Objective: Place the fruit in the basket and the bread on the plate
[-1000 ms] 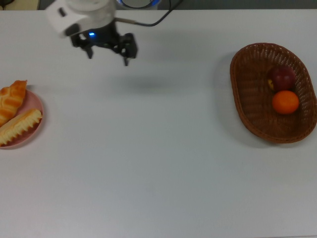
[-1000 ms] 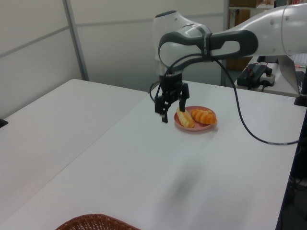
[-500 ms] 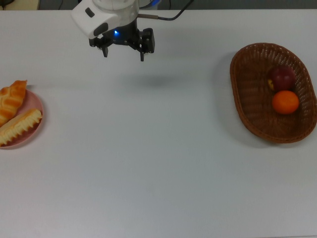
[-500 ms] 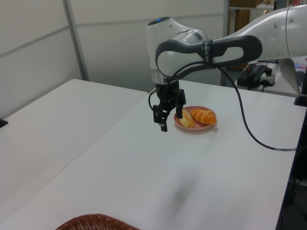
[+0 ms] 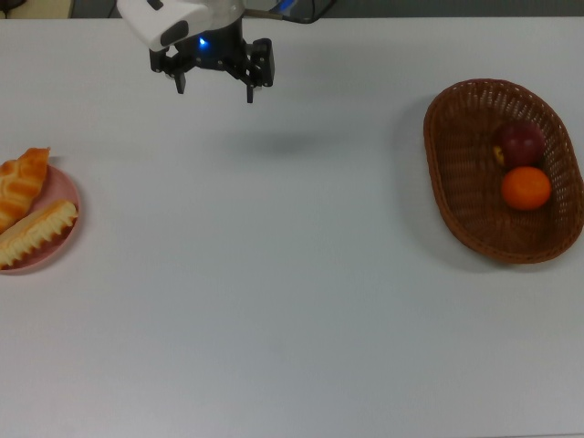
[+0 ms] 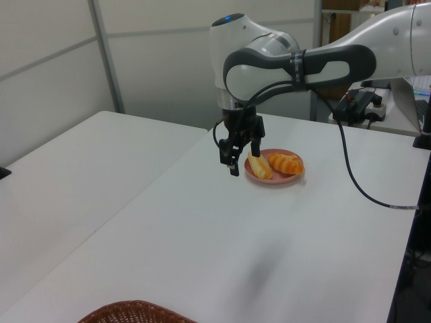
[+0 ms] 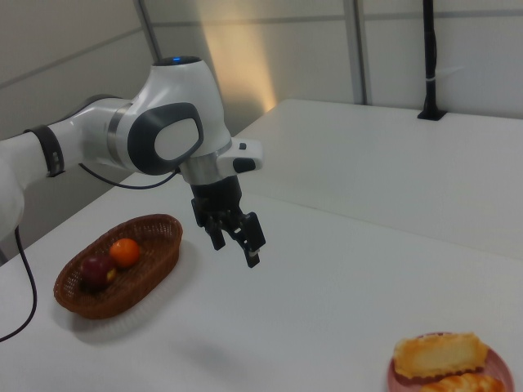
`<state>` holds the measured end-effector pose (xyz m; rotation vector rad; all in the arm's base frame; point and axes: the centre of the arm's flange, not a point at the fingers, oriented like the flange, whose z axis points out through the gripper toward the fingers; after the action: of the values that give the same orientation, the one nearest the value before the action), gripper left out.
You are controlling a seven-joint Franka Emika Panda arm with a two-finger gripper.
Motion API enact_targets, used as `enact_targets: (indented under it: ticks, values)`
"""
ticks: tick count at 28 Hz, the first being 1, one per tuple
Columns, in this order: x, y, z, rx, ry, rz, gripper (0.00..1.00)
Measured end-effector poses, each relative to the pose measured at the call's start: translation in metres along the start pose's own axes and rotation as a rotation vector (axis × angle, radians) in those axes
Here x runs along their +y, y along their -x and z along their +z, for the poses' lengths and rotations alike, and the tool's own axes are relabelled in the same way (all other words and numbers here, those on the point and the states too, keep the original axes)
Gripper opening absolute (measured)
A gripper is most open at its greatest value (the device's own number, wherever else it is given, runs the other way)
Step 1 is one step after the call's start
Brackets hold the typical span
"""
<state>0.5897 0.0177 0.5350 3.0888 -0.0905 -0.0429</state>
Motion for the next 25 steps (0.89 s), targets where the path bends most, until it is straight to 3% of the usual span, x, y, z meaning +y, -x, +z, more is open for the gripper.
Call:
enact_targets:
  ticks: [25]
  values:
    - [0.018, 0.000, -0.005, 0.007, -0.001, 0.005, 1.00]
